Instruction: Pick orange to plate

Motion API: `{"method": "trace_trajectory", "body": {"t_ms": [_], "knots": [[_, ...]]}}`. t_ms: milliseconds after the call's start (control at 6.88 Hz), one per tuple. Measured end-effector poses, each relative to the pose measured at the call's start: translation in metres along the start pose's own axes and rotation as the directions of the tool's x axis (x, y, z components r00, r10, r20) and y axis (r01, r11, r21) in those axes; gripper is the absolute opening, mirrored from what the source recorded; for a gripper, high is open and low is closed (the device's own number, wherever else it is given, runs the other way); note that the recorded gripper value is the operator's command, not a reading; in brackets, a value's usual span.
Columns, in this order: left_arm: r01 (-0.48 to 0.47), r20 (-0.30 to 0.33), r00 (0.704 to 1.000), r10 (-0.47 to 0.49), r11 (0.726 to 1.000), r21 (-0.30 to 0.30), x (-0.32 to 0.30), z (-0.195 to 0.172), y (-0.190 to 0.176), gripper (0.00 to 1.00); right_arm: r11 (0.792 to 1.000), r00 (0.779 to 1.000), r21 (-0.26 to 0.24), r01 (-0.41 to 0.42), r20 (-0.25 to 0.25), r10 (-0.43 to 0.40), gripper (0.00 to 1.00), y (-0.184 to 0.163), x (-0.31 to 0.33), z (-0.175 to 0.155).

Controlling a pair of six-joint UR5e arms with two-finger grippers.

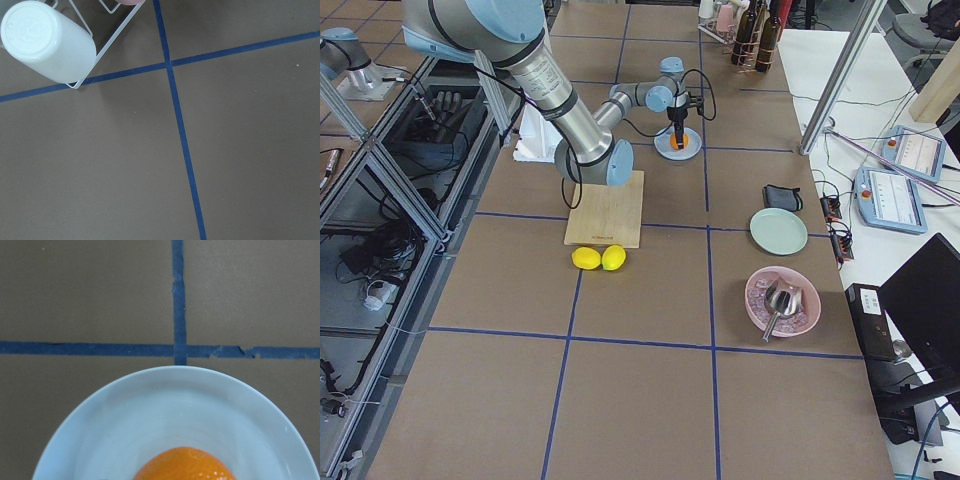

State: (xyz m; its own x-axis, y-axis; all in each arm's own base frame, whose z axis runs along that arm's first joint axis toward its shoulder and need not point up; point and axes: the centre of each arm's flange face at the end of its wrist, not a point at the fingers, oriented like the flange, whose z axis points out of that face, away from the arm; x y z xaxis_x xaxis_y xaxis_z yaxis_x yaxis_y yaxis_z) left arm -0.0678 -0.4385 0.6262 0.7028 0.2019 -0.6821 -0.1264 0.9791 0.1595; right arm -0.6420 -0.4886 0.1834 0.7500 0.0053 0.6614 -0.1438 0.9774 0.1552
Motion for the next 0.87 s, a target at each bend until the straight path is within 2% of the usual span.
{"method": "trace_trajectory", "body": {"t_ms": [291,436,726,872], "knots": [[0.000,0.000,1.000,0.000,1.000,0.000,0.000,0.000,0.000,1.00,1.000,1.000,-0.019,0.012,0.028,-0.011,1.00,-0.036,0.026,-0.052],[0.006,-0.001,1.000,-0.006,1.000,-0.006,-0.002,0.002,0.002,1.00,0.998,0.998,-0.048,0.046,0.040,-0.044,1.00,-0.059,0.068,-0.084],[0.019,-0.004,1.000,-0.019,1.000,-0.015,-0.004,0.005,0.005,1.00,0.984,0.986,-0.082,0.159,0.057,-0.154,1.00,-0.095,0.205,-0.130],[0.022,-0.004,1.000,-0.022,1.000,-0.015,-0.004,0.005,0.005,1.00,0.969,0.973,-0.088,0.230,0.055,-0.226,1.00,-0.109,0.287,-0.143]]}}
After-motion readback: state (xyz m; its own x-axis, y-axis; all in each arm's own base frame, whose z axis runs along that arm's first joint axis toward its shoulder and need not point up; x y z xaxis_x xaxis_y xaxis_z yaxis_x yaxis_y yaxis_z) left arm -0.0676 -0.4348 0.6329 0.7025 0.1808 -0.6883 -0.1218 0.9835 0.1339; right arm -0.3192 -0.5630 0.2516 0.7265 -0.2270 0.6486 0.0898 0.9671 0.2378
